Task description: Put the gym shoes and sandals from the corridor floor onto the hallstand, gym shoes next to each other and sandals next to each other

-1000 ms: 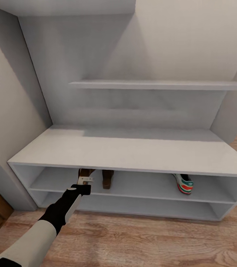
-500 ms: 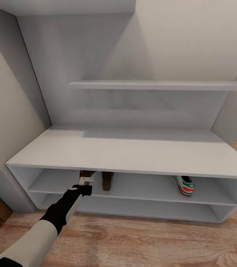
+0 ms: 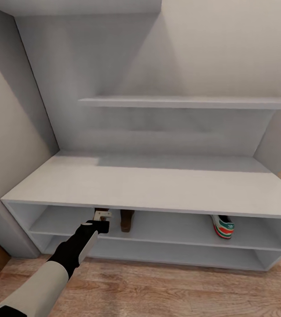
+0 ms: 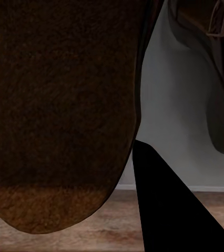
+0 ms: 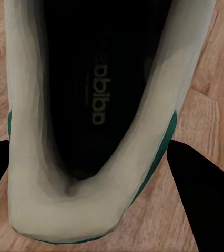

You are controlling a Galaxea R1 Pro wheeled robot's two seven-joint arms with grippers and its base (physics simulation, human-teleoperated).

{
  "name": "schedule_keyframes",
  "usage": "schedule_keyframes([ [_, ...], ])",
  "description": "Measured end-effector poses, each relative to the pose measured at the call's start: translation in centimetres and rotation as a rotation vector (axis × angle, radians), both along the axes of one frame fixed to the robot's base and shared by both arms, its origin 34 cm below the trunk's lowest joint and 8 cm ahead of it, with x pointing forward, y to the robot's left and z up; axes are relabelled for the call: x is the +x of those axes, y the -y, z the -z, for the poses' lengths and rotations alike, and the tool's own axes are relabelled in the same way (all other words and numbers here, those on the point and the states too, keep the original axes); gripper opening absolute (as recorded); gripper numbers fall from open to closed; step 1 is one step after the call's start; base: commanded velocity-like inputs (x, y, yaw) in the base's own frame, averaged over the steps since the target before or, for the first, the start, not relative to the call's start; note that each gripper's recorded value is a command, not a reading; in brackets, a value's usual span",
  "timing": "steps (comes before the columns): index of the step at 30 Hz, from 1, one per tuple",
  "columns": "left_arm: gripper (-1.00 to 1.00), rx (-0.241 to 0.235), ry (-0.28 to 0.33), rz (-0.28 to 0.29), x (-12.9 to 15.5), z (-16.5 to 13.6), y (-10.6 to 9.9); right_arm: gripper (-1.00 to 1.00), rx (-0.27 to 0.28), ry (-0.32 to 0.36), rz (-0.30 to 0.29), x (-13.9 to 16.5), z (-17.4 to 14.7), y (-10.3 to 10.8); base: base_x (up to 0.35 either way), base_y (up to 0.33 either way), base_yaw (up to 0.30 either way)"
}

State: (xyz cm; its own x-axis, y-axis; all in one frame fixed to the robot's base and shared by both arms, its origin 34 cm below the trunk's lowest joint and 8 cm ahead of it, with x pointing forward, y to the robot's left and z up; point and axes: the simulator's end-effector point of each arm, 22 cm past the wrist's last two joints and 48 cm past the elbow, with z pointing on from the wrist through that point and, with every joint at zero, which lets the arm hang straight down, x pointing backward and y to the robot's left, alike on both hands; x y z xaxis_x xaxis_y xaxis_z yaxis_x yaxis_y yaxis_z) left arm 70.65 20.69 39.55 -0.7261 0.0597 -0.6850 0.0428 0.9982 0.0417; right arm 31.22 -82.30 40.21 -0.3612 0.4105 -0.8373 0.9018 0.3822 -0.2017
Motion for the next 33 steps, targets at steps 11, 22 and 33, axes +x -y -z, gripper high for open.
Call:
schedule_keyframes([
  [11, -1.00, -0.003, -0.014, 0.004, -0.2, 1.0, 0.2, -1.00, 0.000, -0.011, -0.001, -0.1, 0.5, 0.0, 0.000, 0.000, 0.000],
  [22, -1.00, -0.003, -0.062, 0.005, -0.9, 4.1, 0.2, -1.00, 0.000, -0.059, -0.002, -0.6, 1.7, 0.0, 0.000, 0.000, 0.000],
  [33, -1.00, -0.001, -0.060, 0.004, -0.8, 4.1, 0.1, -1.00, 0.000, -0.060, -0.001, -0.7, 1.7, 0.0, 0.067, 0.000, 0.000],
])
